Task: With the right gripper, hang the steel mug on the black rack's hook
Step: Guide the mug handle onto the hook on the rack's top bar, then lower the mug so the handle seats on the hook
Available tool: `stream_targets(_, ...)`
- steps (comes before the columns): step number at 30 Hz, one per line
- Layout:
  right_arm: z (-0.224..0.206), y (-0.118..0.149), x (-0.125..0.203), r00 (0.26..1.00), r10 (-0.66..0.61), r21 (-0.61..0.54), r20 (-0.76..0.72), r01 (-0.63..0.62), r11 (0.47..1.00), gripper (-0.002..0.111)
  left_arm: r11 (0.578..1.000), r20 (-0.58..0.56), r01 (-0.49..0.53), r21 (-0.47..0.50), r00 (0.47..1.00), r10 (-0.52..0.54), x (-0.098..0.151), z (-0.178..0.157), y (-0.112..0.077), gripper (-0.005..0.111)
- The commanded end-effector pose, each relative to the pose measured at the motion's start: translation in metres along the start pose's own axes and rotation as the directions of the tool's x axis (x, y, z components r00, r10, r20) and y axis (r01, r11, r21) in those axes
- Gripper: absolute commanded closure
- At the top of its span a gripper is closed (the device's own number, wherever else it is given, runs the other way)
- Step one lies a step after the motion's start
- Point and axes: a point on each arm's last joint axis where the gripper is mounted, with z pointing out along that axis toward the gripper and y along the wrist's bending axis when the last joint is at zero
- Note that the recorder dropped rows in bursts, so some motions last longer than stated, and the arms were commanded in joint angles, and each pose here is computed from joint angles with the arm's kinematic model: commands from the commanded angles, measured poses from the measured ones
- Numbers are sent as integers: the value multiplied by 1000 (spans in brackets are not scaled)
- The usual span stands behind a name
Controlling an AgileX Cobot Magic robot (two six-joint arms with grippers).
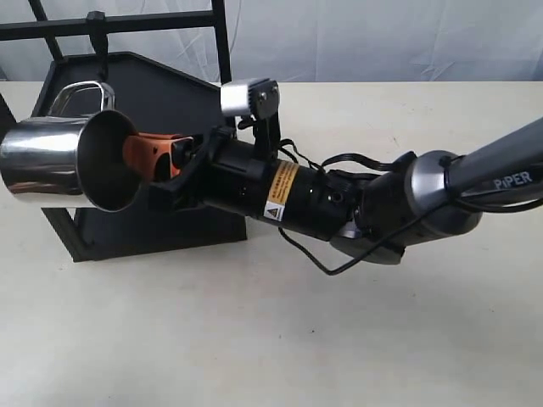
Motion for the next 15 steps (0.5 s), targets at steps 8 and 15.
stream_targets(8,-8,-5,-25,997,-38,5,71,38,999,109,1000,6,2,2,1000,-2,-1,0,0,107)
stream_targets(15,-11,-13,-24,997,-40,21,61,39,999,109,1000,6,2,2,1000,-2,-1,0,0,107)
